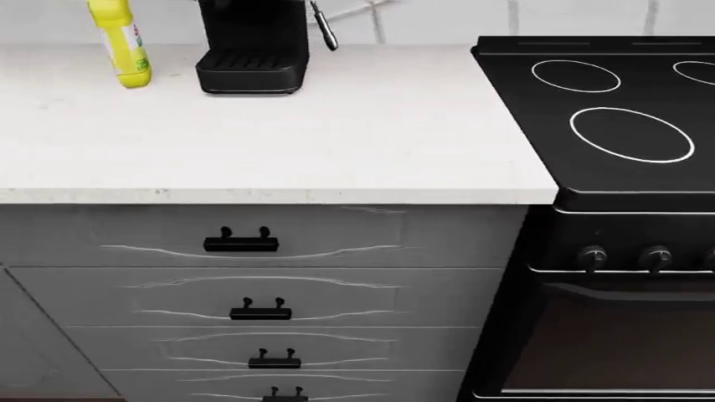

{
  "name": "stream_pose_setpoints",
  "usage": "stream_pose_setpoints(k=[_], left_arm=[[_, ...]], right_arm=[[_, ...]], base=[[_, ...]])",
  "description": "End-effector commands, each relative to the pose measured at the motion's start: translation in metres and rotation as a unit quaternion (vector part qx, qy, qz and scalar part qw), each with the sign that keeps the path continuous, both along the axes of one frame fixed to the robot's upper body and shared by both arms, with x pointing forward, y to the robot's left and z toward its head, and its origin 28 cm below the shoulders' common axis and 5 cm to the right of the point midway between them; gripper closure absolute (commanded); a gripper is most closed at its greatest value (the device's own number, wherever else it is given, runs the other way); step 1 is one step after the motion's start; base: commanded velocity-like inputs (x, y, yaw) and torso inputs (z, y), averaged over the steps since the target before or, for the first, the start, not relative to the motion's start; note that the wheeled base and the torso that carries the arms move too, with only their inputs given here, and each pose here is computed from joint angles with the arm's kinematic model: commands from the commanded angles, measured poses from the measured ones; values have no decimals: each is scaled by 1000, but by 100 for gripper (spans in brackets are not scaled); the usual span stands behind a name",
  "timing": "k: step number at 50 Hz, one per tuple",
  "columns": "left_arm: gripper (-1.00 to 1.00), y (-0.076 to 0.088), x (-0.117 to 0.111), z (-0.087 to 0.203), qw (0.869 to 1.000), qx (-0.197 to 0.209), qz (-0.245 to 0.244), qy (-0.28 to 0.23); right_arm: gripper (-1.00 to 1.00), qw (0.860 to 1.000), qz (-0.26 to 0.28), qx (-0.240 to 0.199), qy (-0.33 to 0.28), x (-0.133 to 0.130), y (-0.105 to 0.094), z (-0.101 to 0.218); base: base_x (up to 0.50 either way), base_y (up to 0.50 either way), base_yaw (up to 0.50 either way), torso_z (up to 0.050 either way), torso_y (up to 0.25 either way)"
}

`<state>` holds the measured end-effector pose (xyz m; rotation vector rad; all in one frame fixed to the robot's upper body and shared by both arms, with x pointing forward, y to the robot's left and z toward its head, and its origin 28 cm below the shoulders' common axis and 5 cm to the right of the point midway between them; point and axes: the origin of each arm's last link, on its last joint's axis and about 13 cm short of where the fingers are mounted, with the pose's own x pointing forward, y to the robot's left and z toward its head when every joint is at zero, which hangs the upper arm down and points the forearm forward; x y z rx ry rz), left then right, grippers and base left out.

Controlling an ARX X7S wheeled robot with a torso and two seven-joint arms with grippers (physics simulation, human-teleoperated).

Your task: Close the microwave door

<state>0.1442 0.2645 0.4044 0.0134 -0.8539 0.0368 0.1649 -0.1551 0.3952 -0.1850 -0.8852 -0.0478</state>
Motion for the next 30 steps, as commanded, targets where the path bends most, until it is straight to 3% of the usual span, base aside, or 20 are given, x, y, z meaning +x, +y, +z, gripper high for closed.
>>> stream_pose_setpoints(k=[1,8,13,30], left_arm=[[-100,0,0,0,1000,0,0,-1],[-100,0,0,0,1000,0,-1,0],[-100,0,1,-1,1000,1,-1,1],[-100,-1,-1,0,1000,1,-1,-1]], right_arm=[[-100,1000,0,0,-1,-1,0,0],[-100,1000,-1,5,-1,0,-1,1],[-100,1000,-3,13,2,0,-1,1],[-100,1000,3,9,1,-1,-1,1]], base=[[-1,500,0,0,0],[-1,500,0,0,0],[0,37,0,0,0],[494,-23,0,0,0]])
